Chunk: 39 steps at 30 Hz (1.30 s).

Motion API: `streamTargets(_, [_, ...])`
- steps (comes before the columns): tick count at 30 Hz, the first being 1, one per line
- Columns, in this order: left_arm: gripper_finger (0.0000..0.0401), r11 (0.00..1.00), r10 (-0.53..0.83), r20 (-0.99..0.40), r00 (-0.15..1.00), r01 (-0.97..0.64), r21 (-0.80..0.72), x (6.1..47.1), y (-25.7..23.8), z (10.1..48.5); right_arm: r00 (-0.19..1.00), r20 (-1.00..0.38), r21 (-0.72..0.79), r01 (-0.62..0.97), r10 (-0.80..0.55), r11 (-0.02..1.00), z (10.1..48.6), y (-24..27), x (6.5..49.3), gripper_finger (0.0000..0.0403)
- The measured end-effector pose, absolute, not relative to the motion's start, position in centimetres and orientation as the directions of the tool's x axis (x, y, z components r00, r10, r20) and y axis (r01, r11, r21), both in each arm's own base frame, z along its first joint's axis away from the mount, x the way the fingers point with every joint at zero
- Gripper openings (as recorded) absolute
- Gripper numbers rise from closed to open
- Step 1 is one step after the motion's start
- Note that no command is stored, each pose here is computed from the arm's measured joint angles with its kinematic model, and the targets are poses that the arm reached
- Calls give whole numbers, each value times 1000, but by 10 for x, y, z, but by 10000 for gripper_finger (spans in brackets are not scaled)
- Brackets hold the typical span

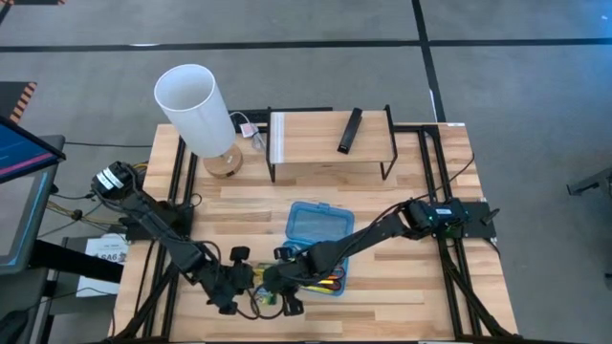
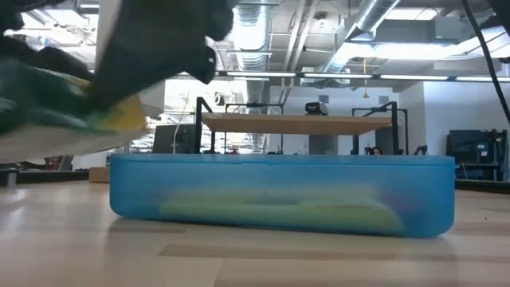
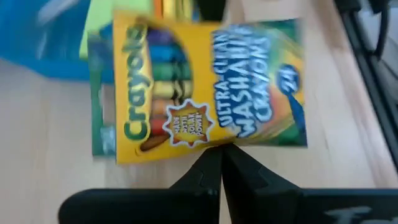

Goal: Pack school essentials
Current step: Put the crayon box into the blue supply box

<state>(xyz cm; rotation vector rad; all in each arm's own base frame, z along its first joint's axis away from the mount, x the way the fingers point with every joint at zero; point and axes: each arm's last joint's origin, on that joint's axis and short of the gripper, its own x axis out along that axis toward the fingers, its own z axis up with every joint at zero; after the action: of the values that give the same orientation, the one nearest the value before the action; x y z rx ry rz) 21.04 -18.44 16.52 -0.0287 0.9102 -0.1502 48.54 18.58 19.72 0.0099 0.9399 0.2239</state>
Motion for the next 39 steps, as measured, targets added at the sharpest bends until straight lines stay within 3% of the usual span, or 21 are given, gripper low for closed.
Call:
streamTargets(8, [0, 981, -162, -748, 644, 189, -50, 231, -181, 185, 514, -850, 56, -126, 113, 990, 197, 182, 476, 11])
streamTargets(25, [0, 984, -114, -718, 687, 178, 14, 257, -151, 189, 446, -894, -73, -37, -49, 997, 221, 183, 449, 8])
streamTargets(39, [0, 981, -134, -689, 712, 194, 9, 279, -122, 192, 329, -933, -147, 29, -149, 989, 204, 176, 436, 9])
